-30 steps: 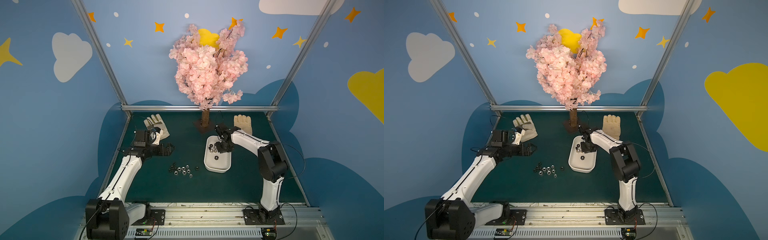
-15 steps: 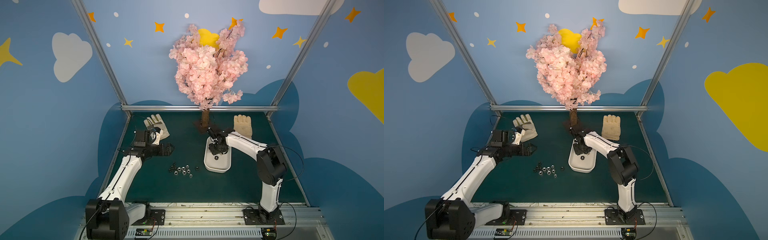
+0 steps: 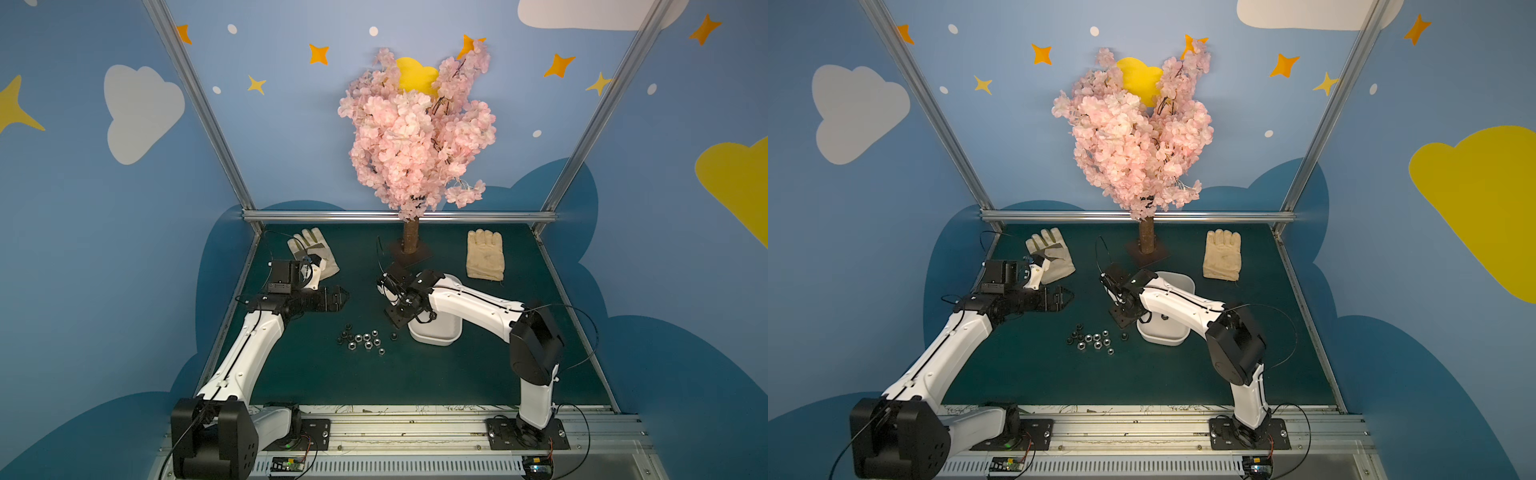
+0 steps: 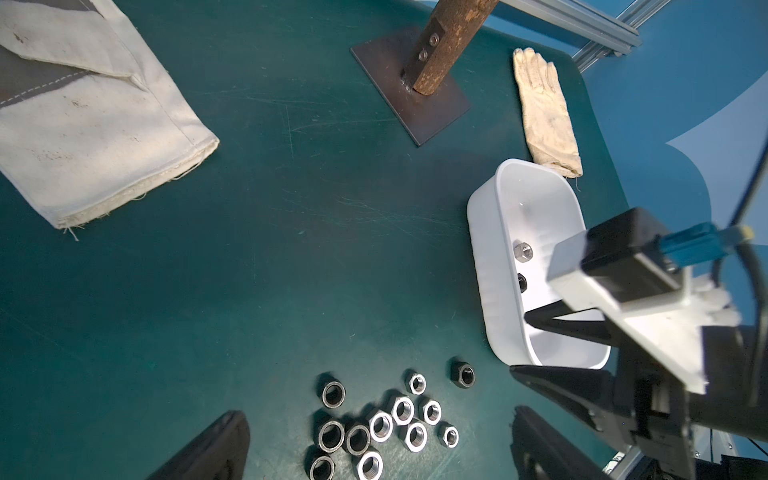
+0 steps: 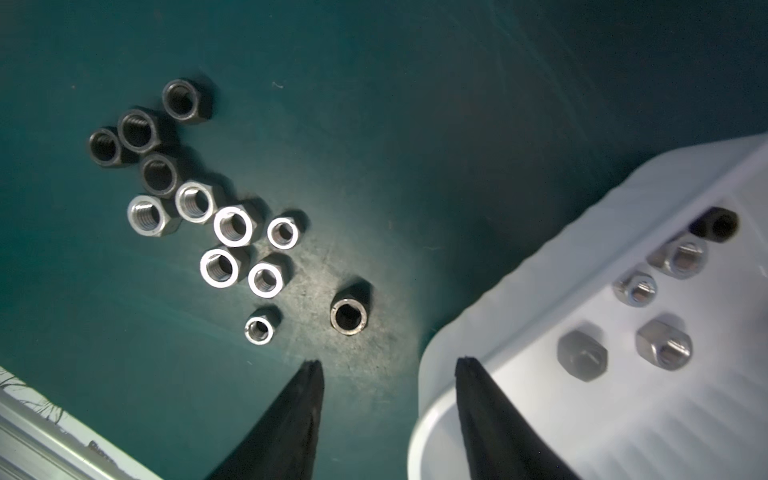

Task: Put the nuts on the desktop into the storage box
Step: Pick up the nut from the center of the board.

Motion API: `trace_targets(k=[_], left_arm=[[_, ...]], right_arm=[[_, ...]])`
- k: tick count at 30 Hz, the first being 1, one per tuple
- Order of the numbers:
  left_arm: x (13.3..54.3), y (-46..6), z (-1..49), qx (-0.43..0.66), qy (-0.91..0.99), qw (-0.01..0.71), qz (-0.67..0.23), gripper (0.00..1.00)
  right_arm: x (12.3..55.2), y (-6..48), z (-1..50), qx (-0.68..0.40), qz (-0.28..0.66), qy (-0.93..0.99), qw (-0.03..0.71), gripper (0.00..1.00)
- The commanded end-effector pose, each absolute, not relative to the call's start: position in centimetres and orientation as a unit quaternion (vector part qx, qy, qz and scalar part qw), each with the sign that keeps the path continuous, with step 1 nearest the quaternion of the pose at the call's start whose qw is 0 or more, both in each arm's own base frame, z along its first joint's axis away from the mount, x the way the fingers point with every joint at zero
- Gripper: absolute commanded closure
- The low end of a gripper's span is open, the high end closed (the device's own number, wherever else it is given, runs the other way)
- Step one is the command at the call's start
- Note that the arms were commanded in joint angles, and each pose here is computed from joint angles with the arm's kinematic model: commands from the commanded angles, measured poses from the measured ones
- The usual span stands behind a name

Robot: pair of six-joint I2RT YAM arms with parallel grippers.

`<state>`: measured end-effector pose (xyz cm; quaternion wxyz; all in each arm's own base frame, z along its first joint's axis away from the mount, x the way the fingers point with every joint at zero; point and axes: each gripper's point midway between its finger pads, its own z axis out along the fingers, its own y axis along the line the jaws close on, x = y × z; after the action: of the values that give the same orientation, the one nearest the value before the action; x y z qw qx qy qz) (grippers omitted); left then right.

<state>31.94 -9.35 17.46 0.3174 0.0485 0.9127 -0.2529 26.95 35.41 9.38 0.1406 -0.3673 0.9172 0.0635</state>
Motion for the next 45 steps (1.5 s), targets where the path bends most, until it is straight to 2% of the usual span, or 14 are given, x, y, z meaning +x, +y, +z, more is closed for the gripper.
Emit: trace_targets(k=[1, 9, 25, 33, 36, 37, 39, 45], left_arm=[[32.2, -9.3, 18.4, 0.05, 0.908, 0.33, -0.254, 0.0], [32.1, -9.2, 18.4, 0.05, 0.908, 0.331, -0.25, 0.0], [32.1, -9.1, 18.4, 0.049, 0.909, 0.331, -0.248, 0.0], [32.2, -9.0, 18.5, 0.049, 0.909, 0.333, -0.246, 0.0], [32.1, -9.0, 18.4, 0.048, 0.909, 0.332, -0.246, 0.0], [32.1, -9.1, 18.4, 0.049, 0.909, 0.332, -0.246, 0.0], [32.2, -9.0, 18.4, 0.048, 0.909, 0.332, -0.246, 0.0], [32.2, -9.3, 18.4, 0.047, 0.907, 0.334, -0.254, 0.0]], right_arm=[[26.1, 35.9, 7.5, -0.392, 0.056, 0.912, 0.103, 0.43], [25.3, 36.5, 4.6, -0.415, 0.027, 0.908, 0.051, 0.42], [22.6, 35.7, 2.0, -0.426, 0.014, 0.905, 0.0, 0.46], [22.6, 35.6, 1.4, -0.428, 0.006, 0.904, -0.007, 0.57], [22.8, 35.8, 1.7, -0.427, 0.005, 0.904, 0.003, 0.75], [23.1, 35.9, 2.1, -0.425, 0.004, 0.905, 0.013, 0.79], [23.8, 36.2, 3.4, -0.421, 0.005, 0.906, 0.04, 0.82], [27.5, 36.5, 10.3, -0.375, 0.035, 0.914, 0.15, 0.84]])
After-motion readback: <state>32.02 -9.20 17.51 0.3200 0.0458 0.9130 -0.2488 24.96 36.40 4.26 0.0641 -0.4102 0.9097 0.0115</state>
